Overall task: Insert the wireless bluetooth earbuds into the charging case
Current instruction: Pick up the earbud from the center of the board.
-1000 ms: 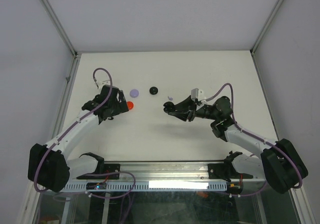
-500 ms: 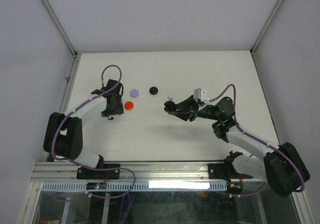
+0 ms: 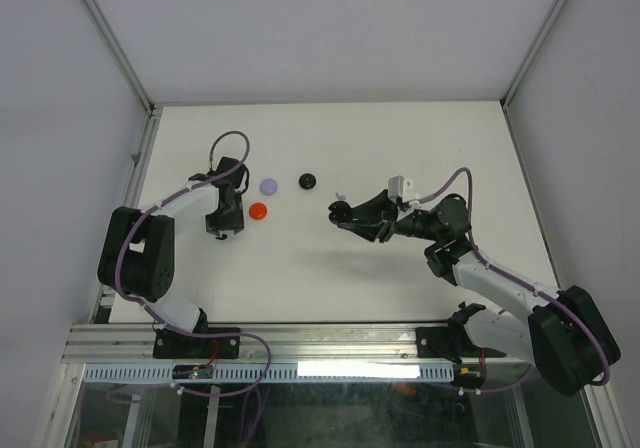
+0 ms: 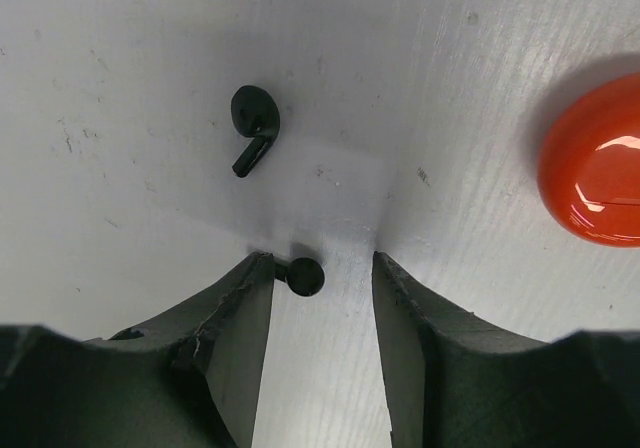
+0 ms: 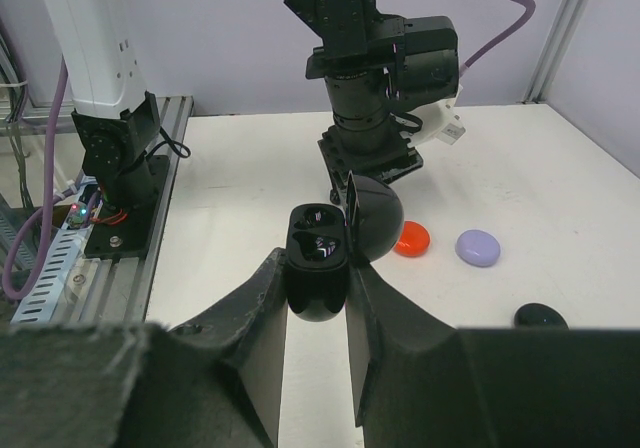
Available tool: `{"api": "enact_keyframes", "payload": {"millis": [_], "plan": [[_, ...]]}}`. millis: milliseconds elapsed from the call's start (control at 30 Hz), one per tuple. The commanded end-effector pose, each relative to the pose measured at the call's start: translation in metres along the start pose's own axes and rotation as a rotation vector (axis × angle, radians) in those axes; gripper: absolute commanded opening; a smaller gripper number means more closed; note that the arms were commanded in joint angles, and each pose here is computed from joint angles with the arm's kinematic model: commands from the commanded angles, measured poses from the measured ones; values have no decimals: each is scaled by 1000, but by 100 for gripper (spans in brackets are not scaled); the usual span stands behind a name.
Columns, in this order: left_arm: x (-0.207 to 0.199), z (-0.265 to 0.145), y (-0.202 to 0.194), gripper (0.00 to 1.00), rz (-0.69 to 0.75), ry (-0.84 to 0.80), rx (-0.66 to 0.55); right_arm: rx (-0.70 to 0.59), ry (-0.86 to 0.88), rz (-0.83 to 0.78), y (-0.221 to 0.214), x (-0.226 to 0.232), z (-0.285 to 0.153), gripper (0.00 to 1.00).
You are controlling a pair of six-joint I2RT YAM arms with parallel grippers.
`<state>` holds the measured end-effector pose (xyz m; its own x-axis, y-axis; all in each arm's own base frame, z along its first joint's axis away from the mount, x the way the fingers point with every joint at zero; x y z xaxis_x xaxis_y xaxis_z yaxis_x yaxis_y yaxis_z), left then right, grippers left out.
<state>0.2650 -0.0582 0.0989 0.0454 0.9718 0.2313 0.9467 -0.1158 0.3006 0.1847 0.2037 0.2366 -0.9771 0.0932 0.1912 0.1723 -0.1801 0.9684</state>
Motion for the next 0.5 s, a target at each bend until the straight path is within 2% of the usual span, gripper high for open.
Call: {"api": "enact_keyframes", "payload": {"millis": [0, 200, 467], "plan": [[3, -4, 12, 45, 6, -13, -22, -53, 10, -54, 13, 5, 1, 0], [2, -1, 8, 42, -8, -24, -3, -58, 4, -53, 14, 5, 1, 0], [-3, 1, 6, 33, -10, -65, 20, -68, -9, -59, 16, 5, 0, 0]]}}
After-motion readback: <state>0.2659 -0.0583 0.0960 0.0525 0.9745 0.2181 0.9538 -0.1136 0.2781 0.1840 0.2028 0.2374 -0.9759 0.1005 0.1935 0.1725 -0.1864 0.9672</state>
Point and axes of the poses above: each gripper's point midway between its finger pads, its own z axis out along the fingers, its own x axis along the line the jaws close on, y = z × x, the point moved 8 cm from there along -z, back along the fingers, and after that the axes turned 14 degrees about z, right-handed, at the moved point
